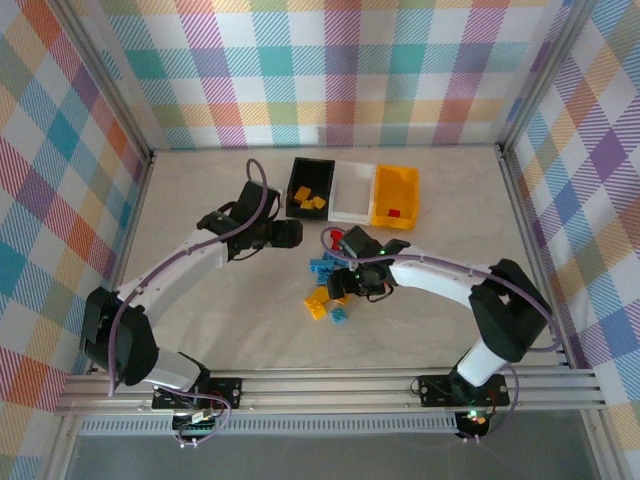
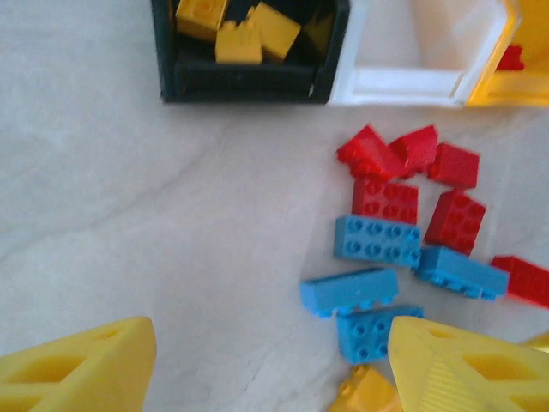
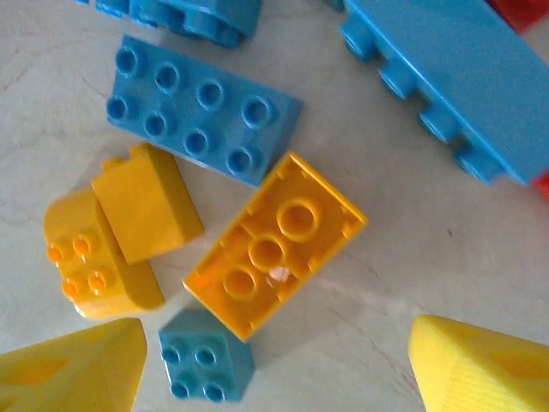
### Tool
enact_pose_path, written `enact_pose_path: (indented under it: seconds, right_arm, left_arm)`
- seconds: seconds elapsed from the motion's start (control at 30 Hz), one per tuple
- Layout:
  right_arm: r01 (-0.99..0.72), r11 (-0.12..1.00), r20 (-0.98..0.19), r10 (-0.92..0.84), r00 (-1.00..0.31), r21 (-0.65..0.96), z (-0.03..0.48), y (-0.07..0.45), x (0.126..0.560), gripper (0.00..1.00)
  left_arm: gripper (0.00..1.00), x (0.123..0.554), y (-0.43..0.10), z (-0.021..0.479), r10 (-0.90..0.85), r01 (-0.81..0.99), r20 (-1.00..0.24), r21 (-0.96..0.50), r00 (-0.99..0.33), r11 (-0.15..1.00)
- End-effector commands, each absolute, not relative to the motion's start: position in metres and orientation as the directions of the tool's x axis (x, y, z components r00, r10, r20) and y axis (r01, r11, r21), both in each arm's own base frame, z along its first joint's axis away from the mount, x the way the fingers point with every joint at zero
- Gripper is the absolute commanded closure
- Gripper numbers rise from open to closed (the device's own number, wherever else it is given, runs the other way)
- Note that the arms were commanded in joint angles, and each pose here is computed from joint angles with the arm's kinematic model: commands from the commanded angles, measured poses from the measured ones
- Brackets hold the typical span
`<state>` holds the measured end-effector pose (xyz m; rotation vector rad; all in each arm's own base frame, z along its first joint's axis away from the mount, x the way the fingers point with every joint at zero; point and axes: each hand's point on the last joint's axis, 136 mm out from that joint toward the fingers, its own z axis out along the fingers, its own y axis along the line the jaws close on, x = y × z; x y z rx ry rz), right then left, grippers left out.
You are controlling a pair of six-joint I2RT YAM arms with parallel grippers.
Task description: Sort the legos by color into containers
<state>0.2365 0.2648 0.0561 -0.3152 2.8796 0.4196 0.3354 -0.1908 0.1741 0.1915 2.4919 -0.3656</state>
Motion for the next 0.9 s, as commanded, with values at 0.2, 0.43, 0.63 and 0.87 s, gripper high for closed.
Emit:
enact_pose_path:
  seconds: [0.2,0.43,0.63,0.87]
  right_arm:
    - [-0.133,0.982,-0.230,-0.099,-0.968,0.137,0.042,0.262,0.257,0.18]
    - [-0.114,0.989,-0.213,-0.091,-0.973,0.099,0.027,0.264,0.264,0.20]
    - [-0.107,0.992,-0.207,-0.091,-0.974,0.069,0.021,0.256,0.260,0.24]
    - [-0.120,0.988,-0.231,-0.095,-0.968,0.095,0.028,0.249,0.246,0.25]
  left_arm:
    - [0.26,0.301,-0.167,0.179,0.043,0.201,-0.600,-0.199,-0.799,0.959]
    - [0.26,0.293,-0.162,0.173,0.052,0.205,-0.594,-0.192,-0.803,0.960]
    - [0.26,0.291,-0.159,0.174,0.052,0.203,-0.600,-0.187,-0.799,0.961]
    - [0.26,0.291,-0.160,0.171,0.043,0.195,-0.597,-0.193,-0.801,0.962]
